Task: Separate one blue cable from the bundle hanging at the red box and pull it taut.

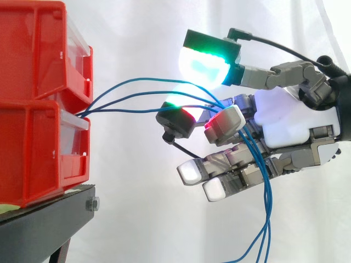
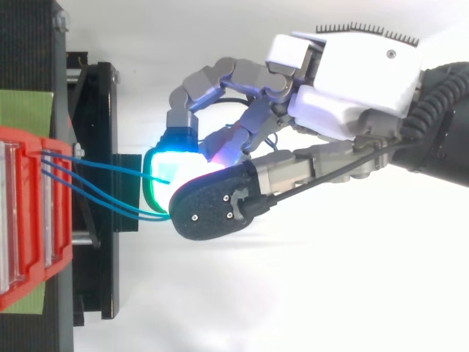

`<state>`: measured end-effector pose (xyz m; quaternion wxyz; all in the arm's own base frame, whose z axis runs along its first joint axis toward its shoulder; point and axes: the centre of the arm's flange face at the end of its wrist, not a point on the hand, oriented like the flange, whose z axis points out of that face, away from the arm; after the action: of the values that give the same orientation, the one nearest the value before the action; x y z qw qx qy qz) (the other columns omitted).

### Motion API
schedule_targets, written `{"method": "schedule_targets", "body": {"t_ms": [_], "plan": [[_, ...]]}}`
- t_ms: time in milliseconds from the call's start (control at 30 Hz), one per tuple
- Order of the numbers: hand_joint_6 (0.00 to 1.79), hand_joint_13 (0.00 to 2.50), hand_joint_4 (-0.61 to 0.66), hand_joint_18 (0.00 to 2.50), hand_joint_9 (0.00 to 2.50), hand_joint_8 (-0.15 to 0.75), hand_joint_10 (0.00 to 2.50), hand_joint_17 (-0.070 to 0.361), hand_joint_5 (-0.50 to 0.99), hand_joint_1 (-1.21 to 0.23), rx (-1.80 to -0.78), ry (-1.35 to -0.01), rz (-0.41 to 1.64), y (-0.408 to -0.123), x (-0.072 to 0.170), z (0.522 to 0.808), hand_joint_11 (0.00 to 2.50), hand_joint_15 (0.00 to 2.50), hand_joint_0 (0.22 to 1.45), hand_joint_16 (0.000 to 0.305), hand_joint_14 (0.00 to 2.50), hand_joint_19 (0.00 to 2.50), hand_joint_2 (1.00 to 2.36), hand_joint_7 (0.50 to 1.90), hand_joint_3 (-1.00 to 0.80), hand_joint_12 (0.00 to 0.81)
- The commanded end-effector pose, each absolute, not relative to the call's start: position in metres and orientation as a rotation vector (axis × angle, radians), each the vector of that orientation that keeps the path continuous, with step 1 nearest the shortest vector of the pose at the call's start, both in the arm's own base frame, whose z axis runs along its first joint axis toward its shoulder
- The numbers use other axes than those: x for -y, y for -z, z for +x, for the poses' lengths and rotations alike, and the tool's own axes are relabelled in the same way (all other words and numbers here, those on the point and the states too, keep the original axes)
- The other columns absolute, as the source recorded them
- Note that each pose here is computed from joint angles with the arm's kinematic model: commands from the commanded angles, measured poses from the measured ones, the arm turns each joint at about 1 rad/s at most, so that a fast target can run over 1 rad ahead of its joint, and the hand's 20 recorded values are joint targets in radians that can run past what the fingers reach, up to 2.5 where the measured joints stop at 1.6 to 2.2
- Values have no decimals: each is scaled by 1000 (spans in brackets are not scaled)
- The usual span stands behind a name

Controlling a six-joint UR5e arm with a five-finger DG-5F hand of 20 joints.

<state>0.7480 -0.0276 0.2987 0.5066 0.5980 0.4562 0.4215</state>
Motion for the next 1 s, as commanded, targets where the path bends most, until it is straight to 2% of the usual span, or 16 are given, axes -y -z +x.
{"method": "schedule_targets", "body": {"t_ms": [0,67,100,200,267,400,633,700,967], "plan": [[964,740,18,663,1259,343,11,112,-165,-755,-1100,-1017,1442,-299,27,748,1186,501,675,50,15,586,1020,1030,-186,390],[969,739,-14,662,1255,348,12,112,-167,-771,-1100,-1017,1442,-299,27,748,1190,501,687,50,16,587,1021,1059,-169,390],[981,737,-33,661,1237,343,11,112,-176,-784,-1100,-1017,1442,-299,27,748,1184,500,707,50,15,589,1020,1003,-189,389],[976,728,62,667,1208,337,10,112,-185,-793,-1100,-1017,1442,-299,27,748,1187,495,709,50,15,576,1002,862,-470,388],[972,724,98,657,1206,341,11,112,-184,-757,-1100,-1017,1442,-299,27,748,1190,498,635,50,15,588,1000,812,-500,386],[952,721,107,656,1224,355,11,116,-179,-666,-1097,-1015,1442,-299,28,748,1171,498,563,52,16,589,1000,816,-500,395],[927,725,108,657,1244,355,11,118,-172,-627,-1094,-1011,1444,-299,28,748,1168,499,558,52,14,596,1000,844,-500,397],[917,722,99,646,1248,353,12,115,-168,-631,-1094,-1011,1444,-299,28,748,1168,503,606,51,15,604,1000,908,-500,391],[945,729,39,656,1273,360,14,115,-145,-752,-1099,-1008,1445,-299,27,747,1161,502,631,51,15,602,1020,1018,-171,389]]}}
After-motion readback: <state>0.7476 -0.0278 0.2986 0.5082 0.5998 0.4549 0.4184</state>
